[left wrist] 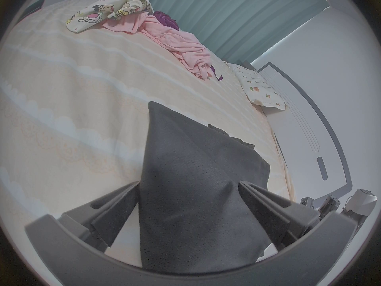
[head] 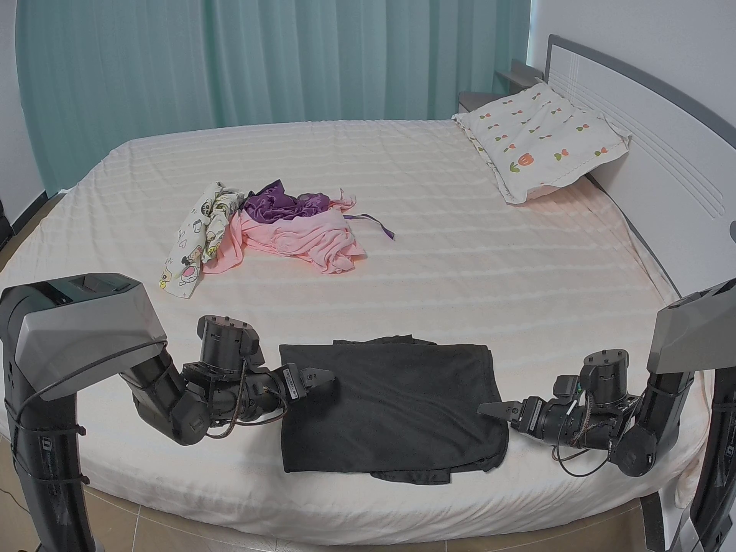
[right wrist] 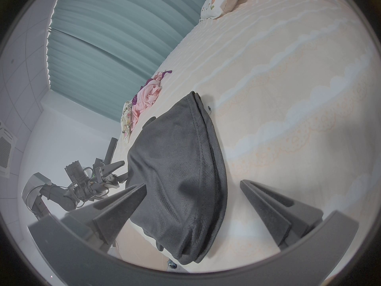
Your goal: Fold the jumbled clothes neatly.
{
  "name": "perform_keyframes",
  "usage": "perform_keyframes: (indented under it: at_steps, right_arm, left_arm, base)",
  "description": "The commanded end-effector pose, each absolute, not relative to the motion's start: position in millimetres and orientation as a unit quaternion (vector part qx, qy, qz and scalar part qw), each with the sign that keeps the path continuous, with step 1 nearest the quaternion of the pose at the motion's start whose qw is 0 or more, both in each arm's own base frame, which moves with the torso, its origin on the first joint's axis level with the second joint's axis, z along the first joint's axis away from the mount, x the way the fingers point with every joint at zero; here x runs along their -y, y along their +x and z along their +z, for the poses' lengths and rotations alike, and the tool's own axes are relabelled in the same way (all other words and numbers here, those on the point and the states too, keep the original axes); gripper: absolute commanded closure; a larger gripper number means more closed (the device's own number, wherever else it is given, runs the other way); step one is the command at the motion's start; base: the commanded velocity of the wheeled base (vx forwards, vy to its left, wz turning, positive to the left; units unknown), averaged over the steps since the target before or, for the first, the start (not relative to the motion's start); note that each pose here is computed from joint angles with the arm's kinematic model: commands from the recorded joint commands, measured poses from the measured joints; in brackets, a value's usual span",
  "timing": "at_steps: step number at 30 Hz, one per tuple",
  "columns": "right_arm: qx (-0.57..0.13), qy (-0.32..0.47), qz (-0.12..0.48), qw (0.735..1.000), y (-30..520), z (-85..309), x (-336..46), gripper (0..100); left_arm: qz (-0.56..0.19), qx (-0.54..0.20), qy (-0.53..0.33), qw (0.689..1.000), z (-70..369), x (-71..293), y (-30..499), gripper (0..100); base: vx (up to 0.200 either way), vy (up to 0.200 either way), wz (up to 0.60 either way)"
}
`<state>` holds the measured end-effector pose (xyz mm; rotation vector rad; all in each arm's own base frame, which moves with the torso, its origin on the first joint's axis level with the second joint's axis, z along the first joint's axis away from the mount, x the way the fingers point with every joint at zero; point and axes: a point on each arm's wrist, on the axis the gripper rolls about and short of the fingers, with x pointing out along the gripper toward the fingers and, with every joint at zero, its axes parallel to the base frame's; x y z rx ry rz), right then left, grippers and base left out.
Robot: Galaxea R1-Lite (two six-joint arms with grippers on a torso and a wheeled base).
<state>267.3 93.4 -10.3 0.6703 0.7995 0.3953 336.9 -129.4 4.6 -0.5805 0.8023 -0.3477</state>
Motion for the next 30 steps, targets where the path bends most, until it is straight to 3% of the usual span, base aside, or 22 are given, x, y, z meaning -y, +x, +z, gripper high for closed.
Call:
perform_keyframes:
  at_steps: [1,27,28,30]
  right_arm:
    - [-0.380,0.318,0.188,0.848,268,-11,-94,0]
    - [-0.381,0.318,0.188,0.848,267,-11,-93,0]
    - [-0.380,0.318,0.188,0.848,267,-11,-93,0]
    - [-0.381,0.318,0.188,0.848,267,-11,-93,0]
  left_arm:
    - [-0.170,-0.385,-0.276,0.864,5,132,334,0]
    - [-0.191,-0.389,-0.266,0.861,6,147,327,0]
    - [-0.192,-0.389,-0.266,0.861,6,148,327,100]
    - [-0.191,-0.390,-0.267,0.860,6,147,327,100]
  base:
    - [0.000,0.000,0.00]
    - [0.000,0.000,0.00]
    - [0.000,0.000,0.00]
    - [0.000,0.000,0.00]
